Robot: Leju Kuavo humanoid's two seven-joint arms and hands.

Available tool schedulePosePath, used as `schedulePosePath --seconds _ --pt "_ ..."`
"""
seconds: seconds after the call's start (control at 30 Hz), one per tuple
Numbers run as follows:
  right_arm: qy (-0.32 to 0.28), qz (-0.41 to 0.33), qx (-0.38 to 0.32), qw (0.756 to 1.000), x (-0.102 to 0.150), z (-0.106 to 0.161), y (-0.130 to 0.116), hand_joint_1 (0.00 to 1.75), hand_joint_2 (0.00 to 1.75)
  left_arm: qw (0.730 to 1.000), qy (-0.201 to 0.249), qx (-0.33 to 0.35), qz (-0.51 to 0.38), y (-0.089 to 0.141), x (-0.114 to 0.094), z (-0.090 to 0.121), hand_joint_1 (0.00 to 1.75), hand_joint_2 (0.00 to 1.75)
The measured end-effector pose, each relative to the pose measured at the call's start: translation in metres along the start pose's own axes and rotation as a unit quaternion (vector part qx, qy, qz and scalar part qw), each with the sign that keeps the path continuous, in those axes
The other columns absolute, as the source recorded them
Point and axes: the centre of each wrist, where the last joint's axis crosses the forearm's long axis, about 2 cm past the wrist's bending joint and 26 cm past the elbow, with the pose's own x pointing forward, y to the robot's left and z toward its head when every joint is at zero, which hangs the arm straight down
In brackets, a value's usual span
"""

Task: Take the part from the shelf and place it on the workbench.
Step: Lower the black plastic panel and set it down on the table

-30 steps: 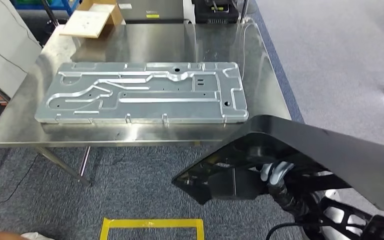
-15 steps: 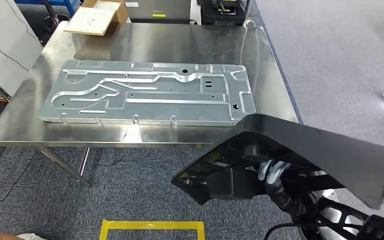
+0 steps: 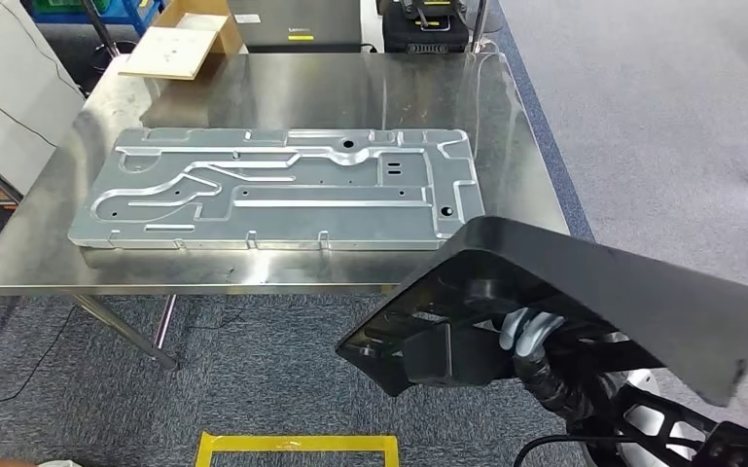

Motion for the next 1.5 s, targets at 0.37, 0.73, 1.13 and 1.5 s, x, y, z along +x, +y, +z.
schedulePosePath --seconds 0.37,0.73,1.13,1.5 --pt "-0.001 -0.003 0.001 1.0 -0.0007 -0.0008 0.0015 1.75 1.75 1.0 -0.001 0.002 -0.002 0.003 0.0006 -0.0003 0.0 1.75" --pt "-0.001 -0.004 0.0 1.0 -0.0006 -0.0008 0.0016 1.75 1.75 1.0 -0.003 0.001 -0.001 0.0031 0.0005 -0.0002 0.0 1.75" --pt "-0.002 -0.006 0.0 1.0 -0.0002 -0.0007 0.0019 1.75 1.75 1.0 -0.003 -0.002 0.0 0.0008 -0.001 0.0006 0.0 1.75" --pt "-0.003 -0.005 0.001 1.0 0.0 -0.0011 0.002 1.75 1.75 1.0 -0.003 -0.002 0.0 0.001 -0.0006 0.0003 0.0 1.75"
